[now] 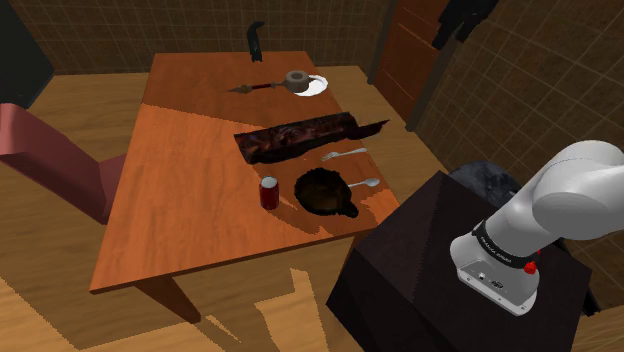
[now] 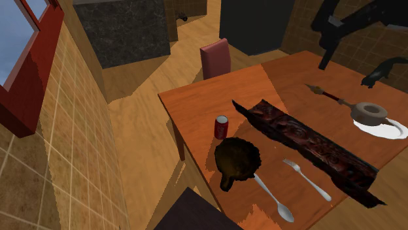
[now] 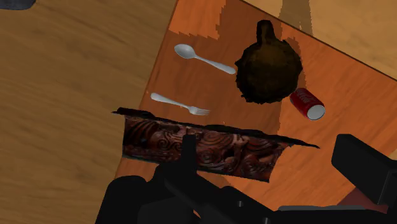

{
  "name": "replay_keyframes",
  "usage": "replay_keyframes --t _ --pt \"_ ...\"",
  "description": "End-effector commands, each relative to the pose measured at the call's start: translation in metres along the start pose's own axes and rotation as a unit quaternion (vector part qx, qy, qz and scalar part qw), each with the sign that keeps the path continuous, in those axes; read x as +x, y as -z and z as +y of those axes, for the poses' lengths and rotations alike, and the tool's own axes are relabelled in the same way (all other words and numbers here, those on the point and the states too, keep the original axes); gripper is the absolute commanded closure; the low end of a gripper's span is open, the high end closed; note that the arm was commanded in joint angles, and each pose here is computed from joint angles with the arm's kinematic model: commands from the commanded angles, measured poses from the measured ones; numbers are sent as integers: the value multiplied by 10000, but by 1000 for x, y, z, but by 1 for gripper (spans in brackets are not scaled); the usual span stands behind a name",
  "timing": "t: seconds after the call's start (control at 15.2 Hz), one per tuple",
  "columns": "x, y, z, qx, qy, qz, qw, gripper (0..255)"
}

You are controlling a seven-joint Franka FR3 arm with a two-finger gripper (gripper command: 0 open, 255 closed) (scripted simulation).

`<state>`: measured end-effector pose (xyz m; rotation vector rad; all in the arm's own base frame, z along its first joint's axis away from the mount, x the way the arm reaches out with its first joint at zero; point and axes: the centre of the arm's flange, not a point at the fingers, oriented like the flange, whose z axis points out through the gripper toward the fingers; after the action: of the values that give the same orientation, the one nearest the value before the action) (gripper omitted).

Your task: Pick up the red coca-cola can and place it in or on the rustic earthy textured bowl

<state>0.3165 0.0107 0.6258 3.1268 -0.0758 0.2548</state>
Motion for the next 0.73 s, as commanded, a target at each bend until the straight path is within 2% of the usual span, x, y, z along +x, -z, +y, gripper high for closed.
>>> replay_keyframes --t 0.0,0.66 --pt "0 0 0 0 0 0 10000 0" --pt "48 -104 -69 13 29 -197 9998 0"
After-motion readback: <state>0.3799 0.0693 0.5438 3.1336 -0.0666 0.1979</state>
